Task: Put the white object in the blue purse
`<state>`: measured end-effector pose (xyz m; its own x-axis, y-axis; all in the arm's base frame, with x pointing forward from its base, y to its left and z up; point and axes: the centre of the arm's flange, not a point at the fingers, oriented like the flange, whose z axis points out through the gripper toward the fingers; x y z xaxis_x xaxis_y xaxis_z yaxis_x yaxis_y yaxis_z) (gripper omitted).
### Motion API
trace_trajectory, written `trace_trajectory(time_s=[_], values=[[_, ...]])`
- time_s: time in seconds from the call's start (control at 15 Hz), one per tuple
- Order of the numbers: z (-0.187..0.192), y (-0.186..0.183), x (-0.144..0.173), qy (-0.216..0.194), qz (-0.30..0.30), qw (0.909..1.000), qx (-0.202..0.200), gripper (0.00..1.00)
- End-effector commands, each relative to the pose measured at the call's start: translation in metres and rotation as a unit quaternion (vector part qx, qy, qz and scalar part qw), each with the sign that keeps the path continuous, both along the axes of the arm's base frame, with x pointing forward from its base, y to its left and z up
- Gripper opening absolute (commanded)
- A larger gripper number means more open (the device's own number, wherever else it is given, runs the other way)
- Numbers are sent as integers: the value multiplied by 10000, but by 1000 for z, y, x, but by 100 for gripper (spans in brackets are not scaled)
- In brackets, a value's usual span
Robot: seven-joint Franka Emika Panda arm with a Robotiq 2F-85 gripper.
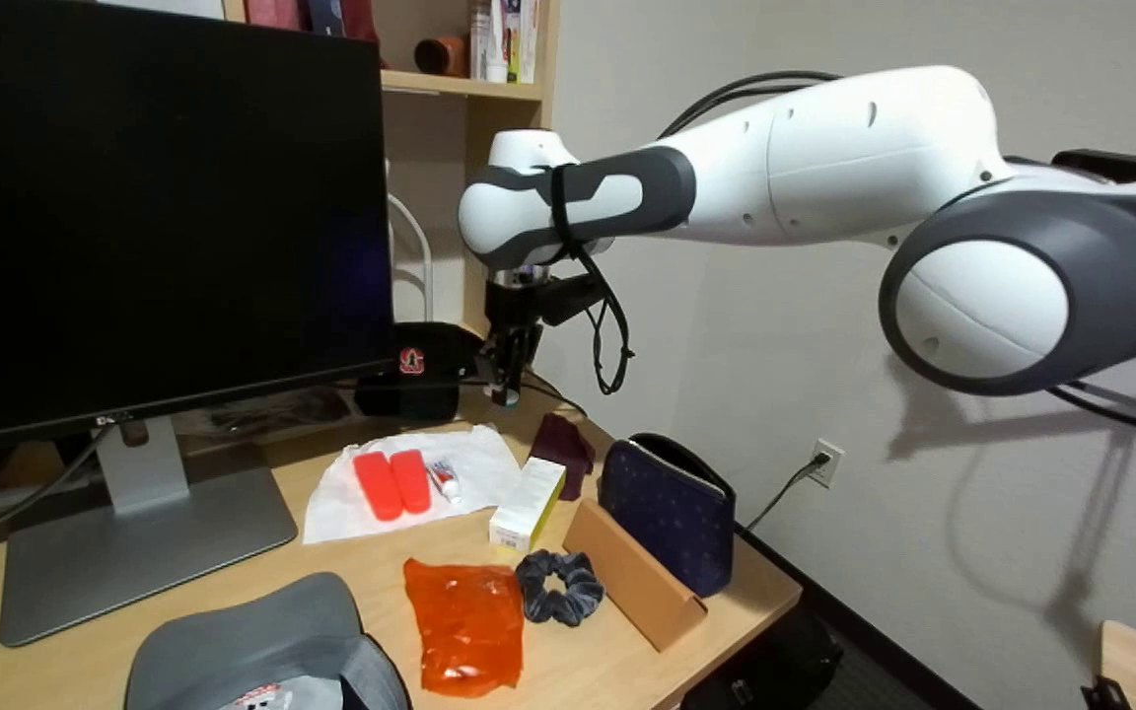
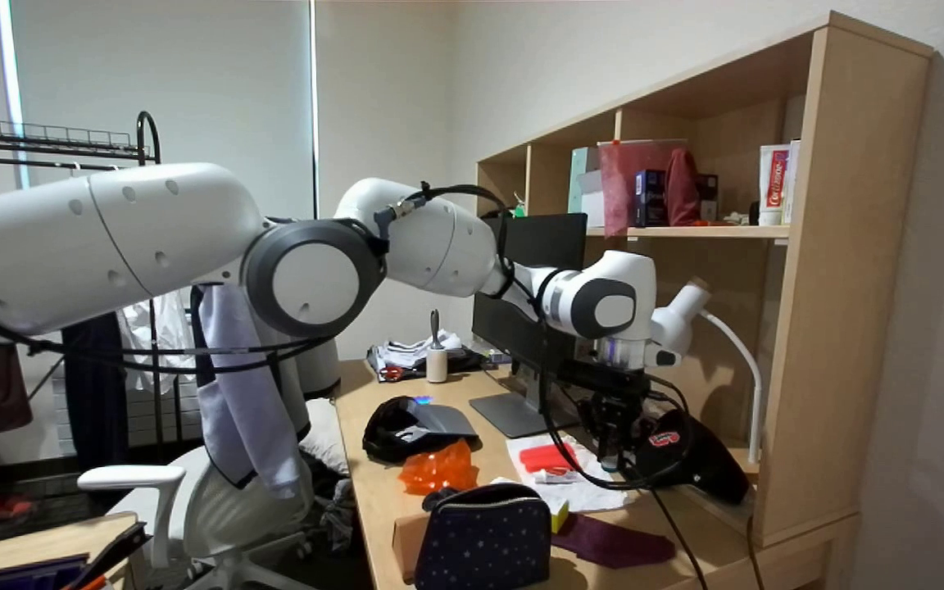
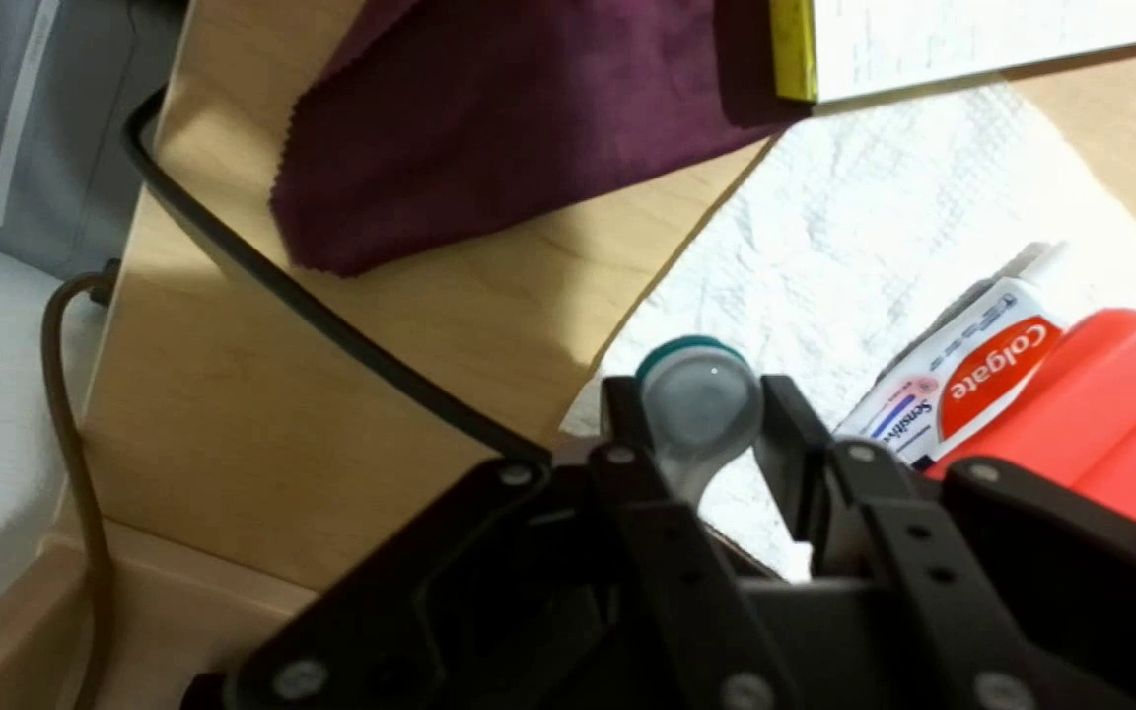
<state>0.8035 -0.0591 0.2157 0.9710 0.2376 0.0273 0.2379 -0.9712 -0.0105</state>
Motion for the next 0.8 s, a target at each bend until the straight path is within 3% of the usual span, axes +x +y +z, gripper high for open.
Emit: trace_trajectory(time_s=[0.0,0.07,0.13,0.53,0.6,0.73], values=[[13,-7,-74,-268,290,9992,93,15],[13,-9,-74,-362,311,9988,115,15],[3,-10,0,-257,146,9996,-13,33],[4,-10,-6,-269,191,9995,-3,33],[4,-10,-6,-266,191,9995,-2,15],[8,-3,-13,-227,193,9995,-123,14]])
